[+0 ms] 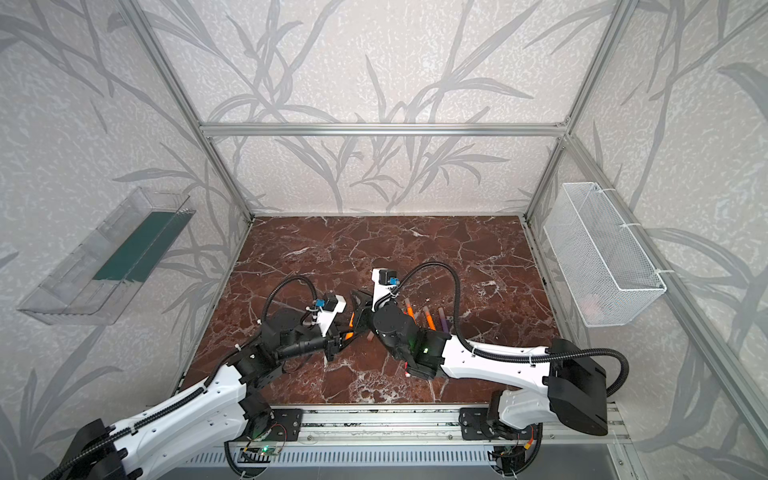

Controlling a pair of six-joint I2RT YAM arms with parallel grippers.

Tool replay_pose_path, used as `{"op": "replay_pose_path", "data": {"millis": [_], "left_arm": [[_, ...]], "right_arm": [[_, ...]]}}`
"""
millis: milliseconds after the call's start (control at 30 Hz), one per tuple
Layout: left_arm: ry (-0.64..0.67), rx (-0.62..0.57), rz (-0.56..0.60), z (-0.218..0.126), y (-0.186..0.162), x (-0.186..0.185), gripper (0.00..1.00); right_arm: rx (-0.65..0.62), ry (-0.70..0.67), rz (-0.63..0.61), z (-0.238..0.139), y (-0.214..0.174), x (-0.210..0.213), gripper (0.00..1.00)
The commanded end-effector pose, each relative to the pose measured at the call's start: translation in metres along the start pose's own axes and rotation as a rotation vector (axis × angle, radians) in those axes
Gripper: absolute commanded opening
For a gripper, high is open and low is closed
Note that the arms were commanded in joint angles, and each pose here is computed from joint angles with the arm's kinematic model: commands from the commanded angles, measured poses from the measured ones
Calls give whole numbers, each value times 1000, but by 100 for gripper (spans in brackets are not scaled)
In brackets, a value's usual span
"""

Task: Insert the pens into the pen caps
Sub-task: 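Press the cap down with the right gripper while the left gripper holds the marker, then grasp the capped orange marker with the right gripper while the left gripper opens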

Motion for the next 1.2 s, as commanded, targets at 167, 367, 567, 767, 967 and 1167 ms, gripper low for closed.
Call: {"op": "replay_pose_path", "data": {"millis": [167, 367, 567, 767, 967, 1167], "left_arm": [[121, -191, -41, -8, 32, 14, 0], [84, -186, -47, -4, 30, 10, 0], [30, -197, -49, -5, 28, 1, 0], [34, -192, -52, -3, 24, 1, 0], [138, -149, -94, 1, 14, 16, 8], [387, -67, -182, -15, -11, 42, 51]], "right_arm": [[168, -3, -155, -12, -27, -2, 26], [170, -10, -168, -5, -28, 0, 34], [160, -8, -144, 7, -25, -3, 39], [189, 4, -116, 20, -34, -2, 29], [188, -38, -110, 20, -36, -19, 4], [155, -216, -102, 13, -20, -74, 0]]}}
Point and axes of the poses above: each gripper's point midway between its finger pads, its own z axis out along the fingers, its own x axis along the line the jaws close on, y = z × x, the point moved 5 cm from there along -z, back along the fingers, and after that the axes turned 10 degrees about z, right-handed, at the moved point
